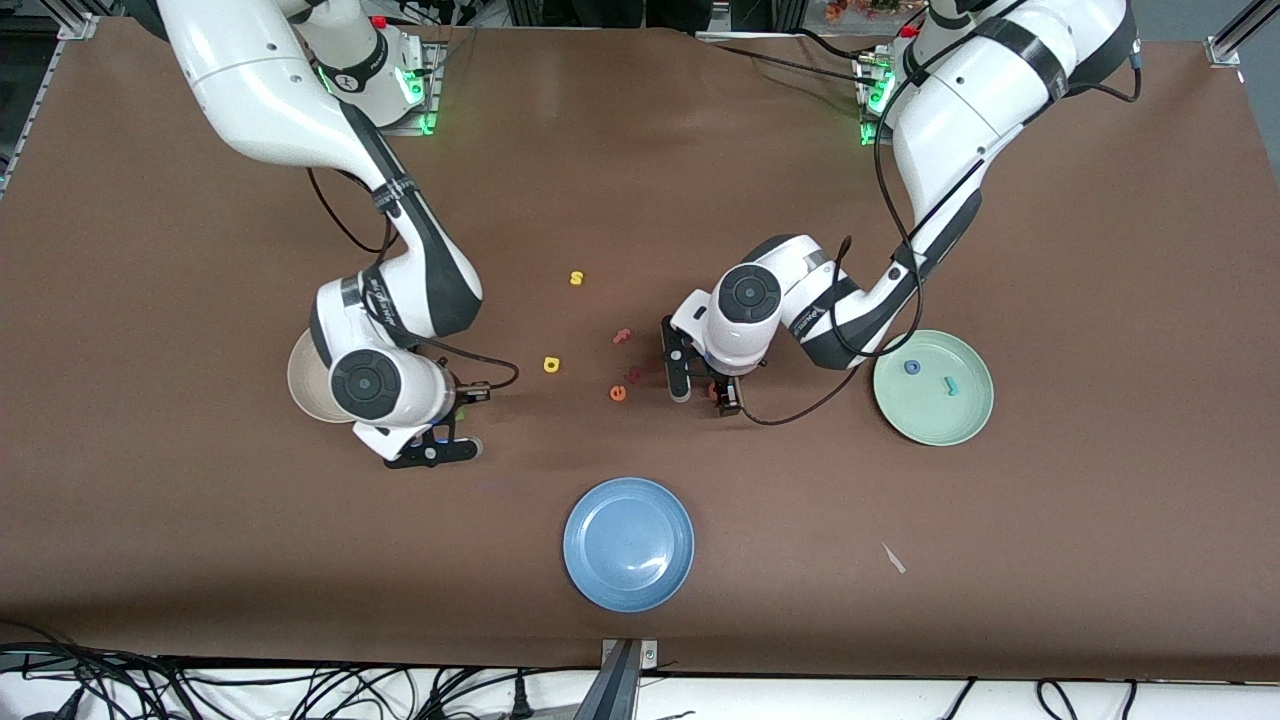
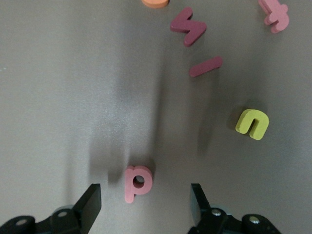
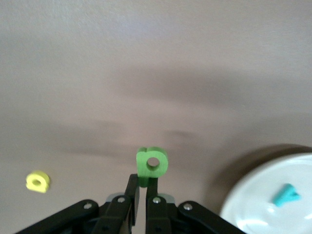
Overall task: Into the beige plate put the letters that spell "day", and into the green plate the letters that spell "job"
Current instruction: 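Carry the green p to the beige plate while the left gripper reaches letters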
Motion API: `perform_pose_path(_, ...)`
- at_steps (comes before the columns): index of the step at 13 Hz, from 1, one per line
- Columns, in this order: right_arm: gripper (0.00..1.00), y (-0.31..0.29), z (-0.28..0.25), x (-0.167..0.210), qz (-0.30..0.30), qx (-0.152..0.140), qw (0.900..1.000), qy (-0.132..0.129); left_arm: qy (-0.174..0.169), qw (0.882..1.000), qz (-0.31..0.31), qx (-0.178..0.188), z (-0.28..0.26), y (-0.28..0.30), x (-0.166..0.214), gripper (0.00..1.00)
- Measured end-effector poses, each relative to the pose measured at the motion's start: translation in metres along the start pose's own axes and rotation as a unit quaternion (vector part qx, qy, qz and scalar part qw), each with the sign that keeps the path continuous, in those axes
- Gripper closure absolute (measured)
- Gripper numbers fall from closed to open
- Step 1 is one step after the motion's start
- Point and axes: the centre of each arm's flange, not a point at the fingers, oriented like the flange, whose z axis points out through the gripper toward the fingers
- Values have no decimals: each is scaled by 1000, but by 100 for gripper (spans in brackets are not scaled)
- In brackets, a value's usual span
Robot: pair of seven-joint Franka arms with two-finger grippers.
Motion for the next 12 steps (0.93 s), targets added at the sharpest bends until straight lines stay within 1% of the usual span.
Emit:
perform_pose_path(5, 91, 52, -19, -43, -22, -19, 999, -14, 3, 1000, 1, -2, 5, 1, 1, 20)
perform_pose_path(7, 91, 68, -20, -61, -28, -21, 999, -20, 1, 1000, 5, 1, 5, 1, 1, 24)
perform_pose_path(8, 91, 78, -19, -69, -33, -22, 999, -19, -2, 1000, 10, 6, 6, 1, 1, 24)
perform_pose_path(10, 91, 103, -13, -83, -43, -24, 999, -15, 1, 1000, 12, 7, 11, 2, 2, 28)
perform_pose_path(12, 91, 123, 1, -98, -45, -24, 999, 0, 5, 1000, 12, 6, 16, 2, 2, 29)
